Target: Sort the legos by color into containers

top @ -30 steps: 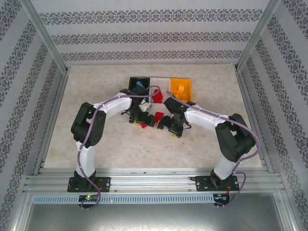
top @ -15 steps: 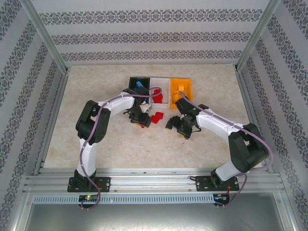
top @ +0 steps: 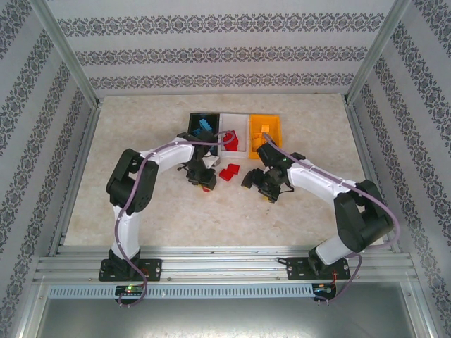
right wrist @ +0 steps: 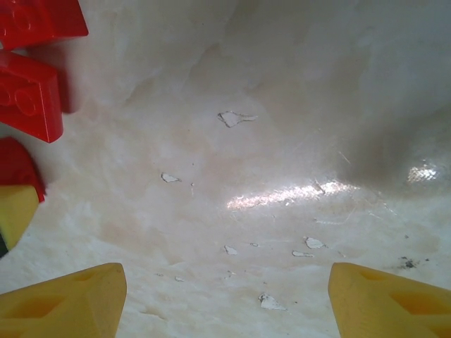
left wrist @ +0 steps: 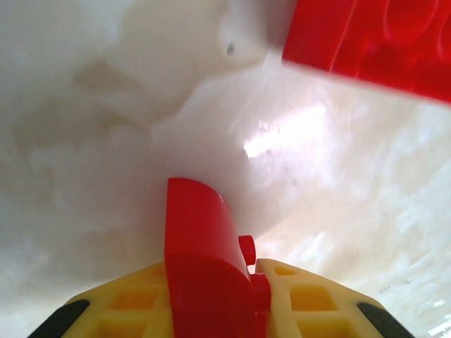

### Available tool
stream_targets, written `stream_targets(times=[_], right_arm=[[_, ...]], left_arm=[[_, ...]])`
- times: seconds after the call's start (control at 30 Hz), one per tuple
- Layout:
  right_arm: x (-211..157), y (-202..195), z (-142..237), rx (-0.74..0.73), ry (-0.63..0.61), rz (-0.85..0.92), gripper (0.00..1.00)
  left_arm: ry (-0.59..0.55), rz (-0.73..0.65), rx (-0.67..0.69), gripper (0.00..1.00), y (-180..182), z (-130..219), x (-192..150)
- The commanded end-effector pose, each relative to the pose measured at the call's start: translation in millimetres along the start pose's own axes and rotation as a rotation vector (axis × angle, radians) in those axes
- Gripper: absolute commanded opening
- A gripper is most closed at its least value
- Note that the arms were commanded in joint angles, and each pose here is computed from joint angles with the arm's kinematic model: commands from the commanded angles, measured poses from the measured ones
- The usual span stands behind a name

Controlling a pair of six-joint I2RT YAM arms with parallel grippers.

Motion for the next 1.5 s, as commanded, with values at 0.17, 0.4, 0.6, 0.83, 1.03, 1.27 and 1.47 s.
stream_targets(times=[0.17, 0.4, 0.6, 0.83, 1.03, 1.27, 1.47], right_arm=[[-13, 13, -29, -0.014, 0.072, 0.025, 0.76], [-32, 18, -56, -0.056, 0.123, 0.053, 0.76], [-38, 9, -61, -0.077, 0.127, 0.049, 0.76], [-36, 5, -55, -0.089, 0.136, 0.057, 0.76], [-32, 0, -45, -0.092, 0.138, 0.065, 0.76], [-29, -5, -34, -0.116, 0.146, 0.082, 0.76], [-26, -9, -26, -0.105, 0.127, 0.073, 0.76]], left_arm=[[-0.053, 0.143, -0.206, 0.24, -15, 18, -28], [-0.186, 0.260, -0.370, 0.24, -13, 60, -10], [-0.283, 0.353, -0.517, 0.24, -8, 89, 25], [-0.324, 0.367, -0.554, 0.24, -18, 100, 72], [-0.372, 0.351, -0.549, 0.25, -22, 106, 110], [-0.378, 0.344, -0.540, 0.32, -27, 97, 160], [-0.401, 0.302, -0.561, 0.53, -49, 101, 192]])
Point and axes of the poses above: each hand's point on the last joint's axis, 136 mm out from that joint toward the fingers, its own z axis back along the fingers, its own y axis along the line the jaws close on, x = y × z, the point moved 8 cm from there along z, back along the fingers, and after that the axes turned 6 degrees about z, right-handed, at the moved point
